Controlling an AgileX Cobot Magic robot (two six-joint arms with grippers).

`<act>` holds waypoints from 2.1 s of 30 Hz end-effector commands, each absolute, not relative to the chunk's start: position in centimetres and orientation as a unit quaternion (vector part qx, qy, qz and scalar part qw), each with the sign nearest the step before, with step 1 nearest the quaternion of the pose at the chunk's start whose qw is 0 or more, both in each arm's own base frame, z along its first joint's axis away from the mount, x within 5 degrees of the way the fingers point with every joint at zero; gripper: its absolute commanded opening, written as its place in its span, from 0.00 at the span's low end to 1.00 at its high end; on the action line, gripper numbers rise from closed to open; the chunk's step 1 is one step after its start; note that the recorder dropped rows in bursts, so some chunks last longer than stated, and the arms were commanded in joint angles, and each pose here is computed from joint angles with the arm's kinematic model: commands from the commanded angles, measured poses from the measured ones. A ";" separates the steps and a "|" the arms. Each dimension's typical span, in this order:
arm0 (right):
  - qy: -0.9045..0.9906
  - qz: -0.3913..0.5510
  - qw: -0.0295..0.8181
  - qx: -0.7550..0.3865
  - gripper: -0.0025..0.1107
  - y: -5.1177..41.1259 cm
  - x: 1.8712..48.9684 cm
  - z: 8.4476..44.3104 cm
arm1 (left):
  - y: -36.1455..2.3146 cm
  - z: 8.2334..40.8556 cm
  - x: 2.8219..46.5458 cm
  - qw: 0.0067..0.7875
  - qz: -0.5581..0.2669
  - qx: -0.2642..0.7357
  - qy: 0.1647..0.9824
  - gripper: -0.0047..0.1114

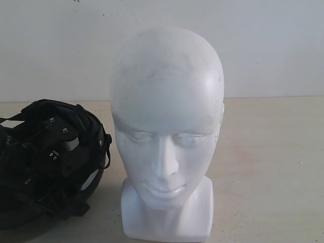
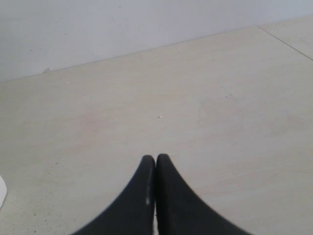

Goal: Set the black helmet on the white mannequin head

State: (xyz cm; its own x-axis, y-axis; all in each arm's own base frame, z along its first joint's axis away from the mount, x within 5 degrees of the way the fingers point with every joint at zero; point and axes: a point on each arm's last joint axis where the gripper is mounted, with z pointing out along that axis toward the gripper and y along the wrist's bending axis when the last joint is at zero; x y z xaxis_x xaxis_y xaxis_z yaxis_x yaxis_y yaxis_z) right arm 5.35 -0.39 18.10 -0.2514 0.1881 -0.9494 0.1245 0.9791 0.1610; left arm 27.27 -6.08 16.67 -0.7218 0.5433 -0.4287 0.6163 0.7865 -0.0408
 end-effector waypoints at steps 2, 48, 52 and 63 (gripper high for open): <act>0.786 0.023 0.610 0.100 0.02 -0.4 5.3 18.2 | -6.1 16.5 27.6 0.207 -0.085 0.313 0.923 0.23; 0.787 0.023 0.608 0.100 0.02 -0.4 5.3 18.2 | -2.9 33.9 13.5 0.565 -0.152 -0.003 0.811 0.08; 0.787 0.023 0.608 0.100 0.02 -0.4 5.3 18.2 | -2.5 35.4 11.7 0.608 -0.183 -0.045 0.771 0.08; 0.787 0.023 0.608 0.100 0.02 -0.4 5.3 18.2 | -1.8 37.3 8.4 0.664 -0.246 -0.100 0.699 0.08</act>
State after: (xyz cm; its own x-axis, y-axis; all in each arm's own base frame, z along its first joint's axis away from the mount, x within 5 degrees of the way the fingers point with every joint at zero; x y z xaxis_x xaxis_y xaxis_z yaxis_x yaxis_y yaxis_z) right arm 5.35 -0.39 18.10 -0.2514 0.1881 -0.9494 0.1245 0.9791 0.1610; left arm 8.98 -2.06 35.83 -0.2298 -0.4562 -0.8597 0.1285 0.8614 -0.4914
